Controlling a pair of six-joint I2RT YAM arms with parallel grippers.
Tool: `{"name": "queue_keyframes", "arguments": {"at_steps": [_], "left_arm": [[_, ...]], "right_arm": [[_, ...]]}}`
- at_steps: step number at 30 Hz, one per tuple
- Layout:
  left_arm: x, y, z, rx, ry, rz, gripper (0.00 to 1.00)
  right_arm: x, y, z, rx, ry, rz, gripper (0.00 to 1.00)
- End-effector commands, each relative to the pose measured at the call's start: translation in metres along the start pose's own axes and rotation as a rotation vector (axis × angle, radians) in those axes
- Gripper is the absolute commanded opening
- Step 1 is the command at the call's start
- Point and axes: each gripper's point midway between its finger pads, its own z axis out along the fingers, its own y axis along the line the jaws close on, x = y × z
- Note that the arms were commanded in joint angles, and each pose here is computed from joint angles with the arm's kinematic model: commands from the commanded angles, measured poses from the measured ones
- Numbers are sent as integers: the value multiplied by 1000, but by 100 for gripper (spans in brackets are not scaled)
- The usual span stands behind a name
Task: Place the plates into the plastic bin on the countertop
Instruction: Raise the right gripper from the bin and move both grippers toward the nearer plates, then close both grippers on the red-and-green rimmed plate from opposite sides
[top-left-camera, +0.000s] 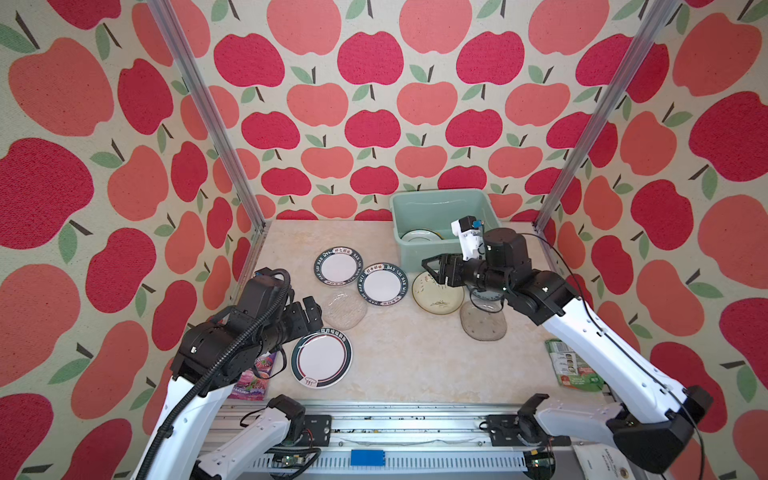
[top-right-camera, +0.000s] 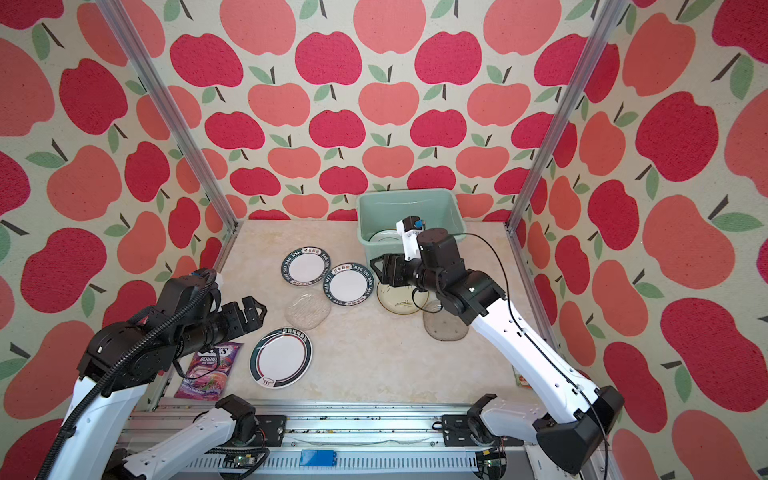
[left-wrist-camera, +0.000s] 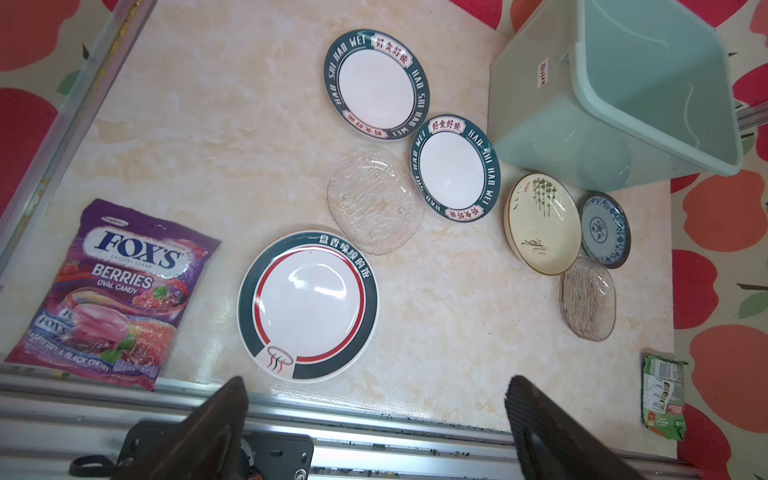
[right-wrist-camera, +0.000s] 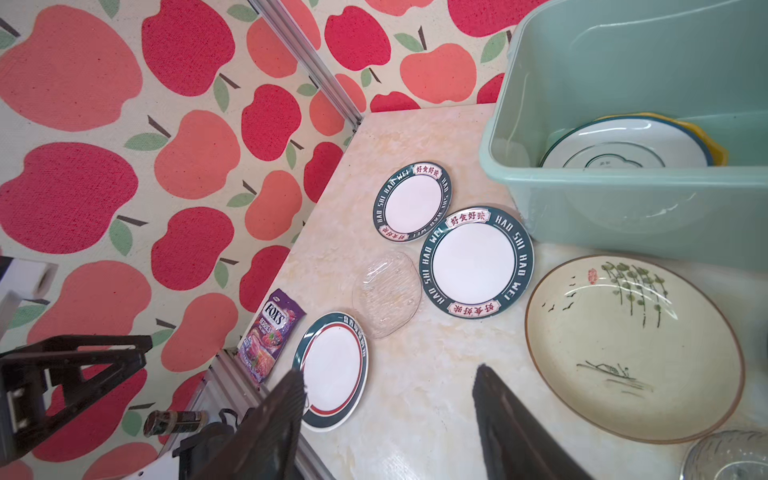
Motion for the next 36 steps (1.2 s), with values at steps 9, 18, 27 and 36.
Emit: {"name": "queue_keyframes", "arguments": {"at_steps": [9,18,27,36], "left_arm": [[68,43,55,-164,354,-197,99],[55,88,85,-372,327,-480,99],[33,109,128,-346,346,-604,99],[12,122,176,-297,313,-652,99]], "right_arm": [[125,18,63,-13,66,285,67],[208,45,115,-66,228,484,70],[249,28,142,-61,289,686,80],[285,33,182,-162,352,894,96]]}}
